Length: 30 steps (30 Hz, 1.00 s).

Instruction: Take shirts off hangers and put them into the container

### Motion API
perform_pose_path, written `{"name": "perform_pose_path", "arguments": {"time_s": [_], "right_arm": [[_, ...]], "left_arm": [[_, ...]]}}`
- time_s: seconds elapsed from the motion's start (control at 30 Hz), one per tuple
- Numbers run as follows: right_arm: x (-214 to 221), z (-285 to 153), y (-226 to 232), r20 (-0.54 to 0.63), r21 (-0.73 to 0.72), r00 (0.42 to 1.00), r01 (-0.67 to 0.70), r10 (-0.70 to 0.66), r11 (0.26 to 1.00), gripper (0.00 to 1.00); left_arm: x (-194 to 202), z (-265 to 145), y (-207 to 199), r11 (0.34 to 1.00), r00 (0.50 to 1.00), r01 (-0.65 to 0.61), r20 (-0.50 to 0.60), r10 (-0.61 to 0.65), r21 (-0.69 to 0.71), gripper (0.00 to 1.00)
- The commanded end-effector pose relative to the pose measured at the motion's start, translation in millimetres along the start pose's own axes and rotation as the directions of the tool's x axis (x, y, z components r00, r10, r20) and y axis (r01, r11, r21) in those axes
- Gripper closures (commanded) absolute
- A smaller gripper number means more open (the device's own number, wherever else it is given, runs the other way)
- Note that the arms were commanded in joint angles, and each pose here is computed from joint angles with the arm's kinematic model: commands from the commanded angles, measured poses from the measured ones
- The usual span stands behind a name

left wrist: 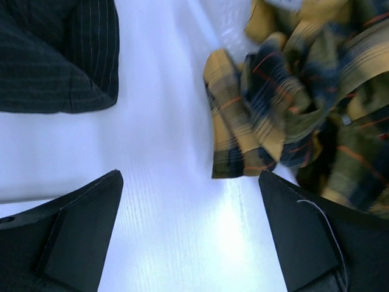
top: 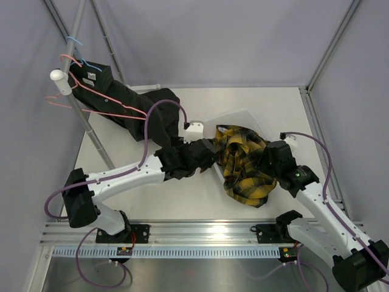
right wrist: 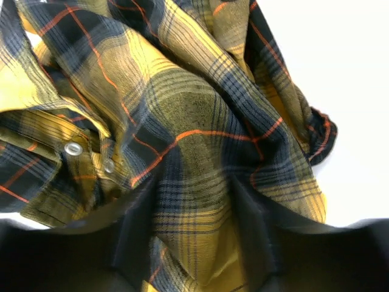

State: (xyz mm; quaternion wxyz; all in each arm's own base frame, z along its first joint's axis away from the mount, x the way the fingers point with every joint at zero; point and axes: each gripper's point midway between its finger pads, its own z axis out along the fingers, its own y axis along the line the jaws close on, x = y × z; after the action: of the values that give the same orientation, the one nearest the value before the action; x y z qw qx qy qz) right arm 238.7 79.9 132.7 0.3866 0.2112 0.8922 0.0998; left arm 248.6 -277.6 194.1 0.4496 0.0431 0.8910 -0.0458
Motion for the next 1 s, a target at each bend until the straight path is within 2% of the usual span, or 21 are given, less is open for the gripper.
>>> {"name": "perform_pose_path", "arguments": {"time_s": [0.0, 0.03, 0.07, 0.1, 0.13, 0.17, 0.3, 0.47, 0.6, 0.8, 0.9, 0.97], "right_arm": [[-29, -5, 18, 0.091, -0.056, 0.996, -0.005, 0.01, 0.998, 0.55], [-32, -8, 22, 0.09, -0.067, 0.996, -0.003, 0.009, 0.998, 0.62], [-31, -8, 26, 0.083, -0.08, 0.997, 0.003, 0.004, 0.997, 0.8], [-33, -10, 28, 0.084, -0.09, 0.996, 0.011, -0.003, 0.996, 0.89], [-37, -12, 33, 0.089, -0.103, 0.996, 0.017, -0.008, 0.995, 0.97], [-39, -14, 36, 0.09, -0.115, 0.996, 0.022, -0.012, 0.993, 1.0], [-58, -23, 56, 0.123, -0.172, 0.991, 0.08, -0.059, 0.982, 1.0], [-112, -46, 96, 0.224, -0.234, 0.969, 0.154, -0.101, 0.96, 1.0], [-147, -45, 127, 0.266, -0.236, 0.951, 0.222, -0.157, 0.946, 1.0], [-163, 3, 155, 0.245, -0.194, 0.947, 0.26, -0.21, 0.946, 1.0], [-154, 41, 162, 0.202, -0.17, 0.95, 0.274, -0.239, 0.946, 1.0], [-135, 76, 159, 0.128, -0.139, 0.958, 0.273, -0.256, 0.952, 1.0]], "left_arm": [[8, 11, -19, 0.995, 0.997, 0.08, -0.016, -0.079, 0.066, 0.01], [14, 14, -18, 0.995, 0.996, 0.083, -0.027, -0.082, 0.058, 0.01], [18, 16, -18, 0.995, 0.996, 0.081, -0.034, -0.08, 0.052, 0.01], [21, 18, -18, 0.995, 0.996, 0.088, -0.037, -0.086, 0.053, 0.01], [23, 19, -18, 0.994, 0.995, 0.094, -0.039, -0.092, 0.051, 0.01], [27, 21, -16, 0.994, 0.995, 0.097, -0.04, -0.095, 0.044, 0.01], [34, 22, -7, 0.992, 0.991, 0.126, -0.036, -0.125, 0.027, 0.01], [39, 21, 6, 0.988, 0.988, 0.151, -0.029, -0.15, 0.022, 0.01], [39, 18, 15, 0.987, 0.987, 0.158, -0.025, -0.158, 0.025, 0.01], [38, 11, 27, 0.983, 0.983, 0.183, -0.008, -0.183, 0.034, 0.01], [37, 9, 30, 0.979, 0.98, 0.2, -0.004, -0.2, 0.047, 0.01], [39, 10, 26, 0.972, 0.976, 0.219, -0.014, -0.219, 0.079, 0.01]]}}
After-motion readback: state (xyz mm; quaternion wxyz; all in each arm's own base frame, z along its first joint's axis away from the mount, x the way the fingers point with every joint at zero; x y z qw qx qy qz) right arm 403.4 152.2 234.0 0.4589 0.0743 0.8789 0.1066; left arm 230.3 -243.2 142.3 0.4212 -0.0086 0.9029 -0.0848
